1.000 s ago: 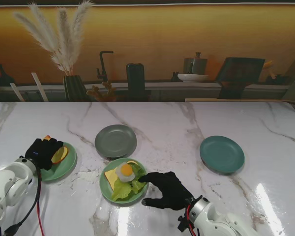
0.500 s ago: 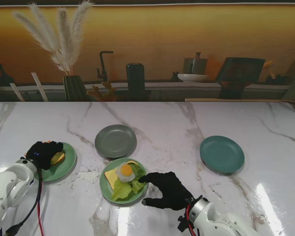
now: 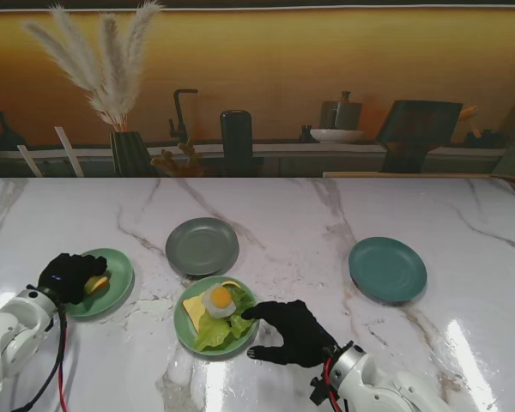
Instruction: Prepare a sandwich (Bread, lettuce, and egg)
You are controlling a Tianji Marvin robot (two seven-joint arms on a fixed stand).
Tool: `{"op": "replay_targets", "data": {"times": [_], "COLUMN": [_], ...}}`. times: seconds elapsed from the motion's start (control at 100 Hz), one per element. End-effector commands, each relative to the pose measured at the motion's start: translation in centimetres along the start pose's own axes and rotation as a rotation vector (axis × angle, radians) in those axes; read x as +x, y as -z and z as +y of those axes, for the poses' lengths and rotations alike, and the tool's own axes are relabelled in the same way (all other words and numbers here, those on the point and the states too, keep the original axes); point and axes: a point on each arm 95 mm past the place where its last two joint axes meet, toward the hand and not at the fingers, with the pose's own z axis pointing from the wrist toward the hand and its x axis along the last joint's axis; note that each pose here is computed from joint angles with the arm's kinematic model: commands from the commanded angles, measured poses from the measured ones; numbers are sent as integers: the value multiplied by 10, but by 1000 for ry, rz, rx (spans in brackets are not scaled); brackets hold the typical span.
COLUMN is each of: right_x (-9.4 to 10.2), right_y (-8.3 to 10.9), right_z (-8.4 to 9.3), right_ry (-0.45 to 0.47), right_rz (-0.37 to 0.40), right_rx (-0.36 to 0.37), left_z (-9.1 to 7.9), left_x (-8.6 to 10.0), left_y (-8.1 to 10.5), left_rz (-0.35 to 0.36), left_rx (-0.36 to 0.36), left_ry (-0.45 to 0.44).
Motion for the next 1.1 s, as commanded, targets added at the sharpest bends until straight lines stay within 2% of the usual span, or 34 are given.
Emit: {"op": "replay_targets", "data": {"times": [0.0, 0.36, 0.5, 0.74, 1.09], "right_x": [5, 5, 5, 5, 6], "right_y": [-2, -3, -4, -4, -3], "right_z": [-3, -3, -2, -2, -4], "right_ry": [-13, -10, -8, 2, 12], "right_rz": [11, 12, 15, 22, 33], "right_rx": [-4, -9, -13, -18, -19], "left_z": [3, -19, -30, -48, -72], "left_x": [4, -8, -6, 5, 33], "left_y": [4, 7, 11, 17, 27], "left_rz": [6, 11, 14, 34, 113], "left_rx": [8, 106, 139, 166, 188], "left_ry": [-2, -17, 16, 92, 236]}}
